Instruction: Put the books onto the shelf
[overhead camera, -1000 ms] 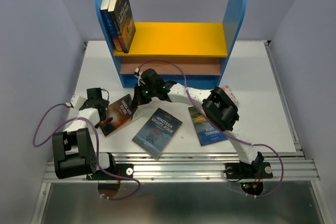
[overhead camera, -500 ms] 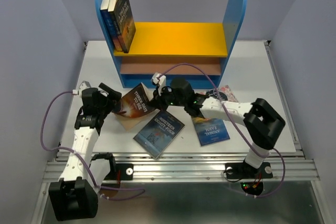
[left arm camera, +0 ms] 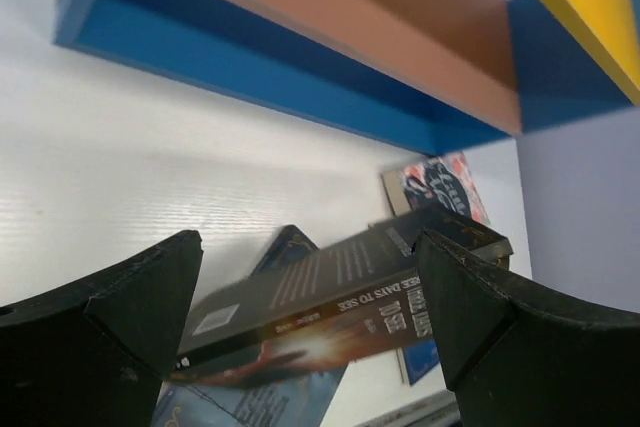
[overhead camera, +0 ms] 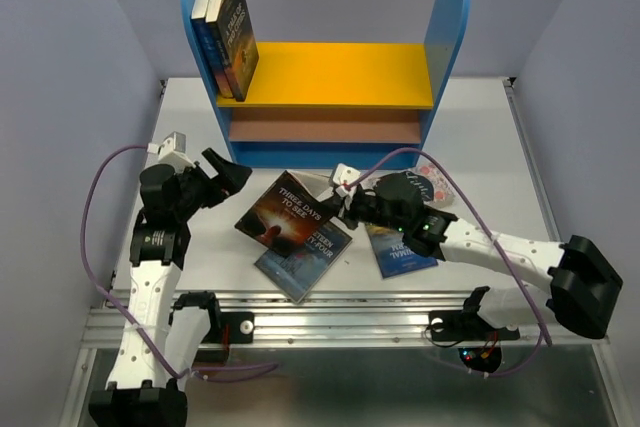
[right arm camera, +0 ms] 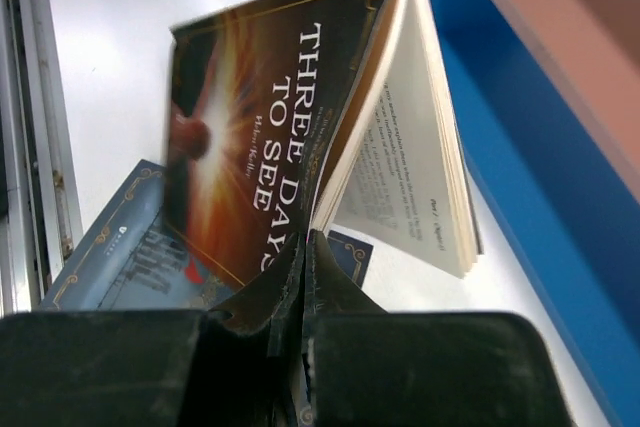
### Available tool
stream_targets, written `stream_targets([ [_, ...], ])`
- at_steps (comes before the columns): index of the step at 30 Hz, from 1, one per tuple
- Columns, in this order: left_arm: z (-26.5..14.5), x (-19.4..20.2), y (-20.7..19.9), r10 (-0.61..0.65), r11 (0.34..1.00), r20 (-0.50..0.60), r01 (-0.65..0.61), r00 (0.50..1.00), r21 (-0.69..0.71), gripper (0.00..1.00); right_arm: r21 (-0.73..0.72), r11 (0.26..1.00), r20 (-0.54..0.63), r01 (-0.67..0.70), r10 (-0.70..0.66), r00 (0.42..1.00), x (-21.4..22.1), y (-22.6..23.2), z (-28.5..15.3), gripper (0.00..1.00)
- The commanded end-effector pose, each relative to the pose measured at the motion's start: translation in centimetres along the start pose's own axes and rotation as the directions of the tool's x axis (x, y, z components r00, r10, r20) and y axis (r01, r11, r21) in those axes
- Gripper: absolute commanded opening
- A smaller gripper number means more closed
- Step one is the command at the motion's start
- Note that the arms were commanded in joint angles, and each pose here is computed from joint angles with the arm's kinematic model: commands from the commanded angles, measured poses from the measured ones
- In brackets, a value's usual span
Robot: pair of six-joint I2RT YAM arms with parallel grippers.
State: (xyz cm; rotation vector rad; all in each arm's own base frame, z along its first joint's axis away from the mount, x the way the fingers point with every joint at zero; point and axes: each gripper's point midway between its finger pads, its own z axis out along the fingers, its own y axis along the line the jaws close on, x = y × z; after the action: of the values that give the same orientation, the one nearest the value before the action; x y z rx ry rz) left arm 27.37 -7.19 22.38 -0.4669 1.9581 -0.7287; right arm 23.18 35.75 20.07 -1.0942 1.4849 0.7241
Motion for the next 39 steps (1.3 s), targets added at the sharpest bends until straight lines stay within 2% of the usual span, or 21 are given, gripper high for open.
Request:
stream_targets([
  [1, -1.4, 0.7, -5.2, 0.192, 0.939, -0.011, -0.180, 0.981, 0.293, 0.99, 0.039, 0.993, 0.079, 0.108, -0.111, 0.991, -2.5, -0.5, -2.1, 0.01],
  [3, -2.4, 2.6, -7.6, 0.258, 0.861, -0.047, -0.208, 0.965, 0.464, 0.99, 0.015, 0.992, 0.081, 0.126, -0.127, 0.989, -2.7, 0.0, -2.7, 0.01],
  [4, -2.5, 2.9, -8.1, 0.267, 0.852, -0.045, -0.214, 0.963, 0.479, 0.99, 0.010, 0.991, 0.084, 0.133, -0.133, 0.987, -2.7, 0.0, -2.7, 0.01],
  [9, -2.6, 3.9, -8.3, 0.317, 0.843, -0.064, -0.250, 0.946, 0.476, 0.99, 0.020, 0.991, 0.083, 0.133, -0.134, 0.987, -2.7, -0.6, -2.9, 0.01],
  [12, -2.3, 5.7, -6.2, 0.395, 0.862, -0.130, -0.318, 0.910, 0.395, 0.99, -0.023, 0.990, 0.080, 0.137, -0.135, 0.988, -2.4, -0.6, -3.2, 0.01],
  [14, -2.8, 6.1, -7.4, 0.453, 0.818, -0.137, -0.349, 0.881, 0.458, 0.99, -0.047, 0.989, 0.072, 0.141, -0.137, 0.988, -2.2, -0.7, -3.6, 0.01],
  [15, -3.5, 6.4, -8.5, 0.478, 0.777, -0.129, -0.349, 0.869, 0.524, 0.99, -0.065, 0.988, 0.071, 0.142, -0.137, 0.988, -2.3, -0.4, -3.6, 0.01],
  [17, -4.7, 5.7, -11.2, 0.505, 0.689, -0.043, -0.373, 0.862, 0.621, 0.99, -0.076, 0.983, 0.069, 0.169, -0.164, 0.984, -3.0, -1.0, -4.0, 0.01],
  [21, -5.9, 3.8, -12.5, 0.554, 0.636, 0.078, -0.482, 0.829, 0.603, 0.99, -0.141, 0.959, 0.086, 0.246, -0.236, 0.968, -5.4, -1.1, -4.4, 0.01],
  [22, -6.2, 3.3, -12.9, 0.578, 0.603, 0.118, -0.520, 0.807, 0.605, 0.99, -0.182, 0.949, 0.100, 0.256, -0.242, 0.965, -6.2, -0.5, -4.4, 0.01],
  [24, -6.5, 3.4, -13.4, 0.592, 0.569, 0.138, -0.533, 0.794, 0.626, 0.99, -0.223, 0.941, 0.051, 0.255, -0.250, 0.967, -6.6, -0.8, -4.7, 0.01],
  [26, -5.9, 3.5, -13.0, 0.588, 0.589, 0.118, -0.523, 0.800, 0.616, 0.99, -0.211, 0.935, 0.060, 0.287, -0.280, 0.958, -7.5, -1.5, -4.6, 0.01],
  [29, -3.4, 4.5, -11.6, 0.561, 0.661, 0.002, -0.449, 0.828, 0.602, 0.99, -0.214, 0.924, 0.068, 0.317, -0.309, 0.949, -8.4, -2.2, -4.7, 0.01],
  [34, -1.8, 7.4, -10.7, 0.549, 0.699, -0.143, -0.358, 0.824, 0.618, 0.99, -0.203, 0.938, 0.027, 0.281, -0.282, 0.959, -7.6, -4.0, -4.9, 0.01],
  [39, -1.0, 8.9, -10.8, 0.483, 0.768, -0.190, -0.309, 0.855, 0.561, 0.99, -0.223, 0.947, 0.016, 0.231, -0.234, 0.972, -6.9, -4.2, -4.6, 0.01],
])
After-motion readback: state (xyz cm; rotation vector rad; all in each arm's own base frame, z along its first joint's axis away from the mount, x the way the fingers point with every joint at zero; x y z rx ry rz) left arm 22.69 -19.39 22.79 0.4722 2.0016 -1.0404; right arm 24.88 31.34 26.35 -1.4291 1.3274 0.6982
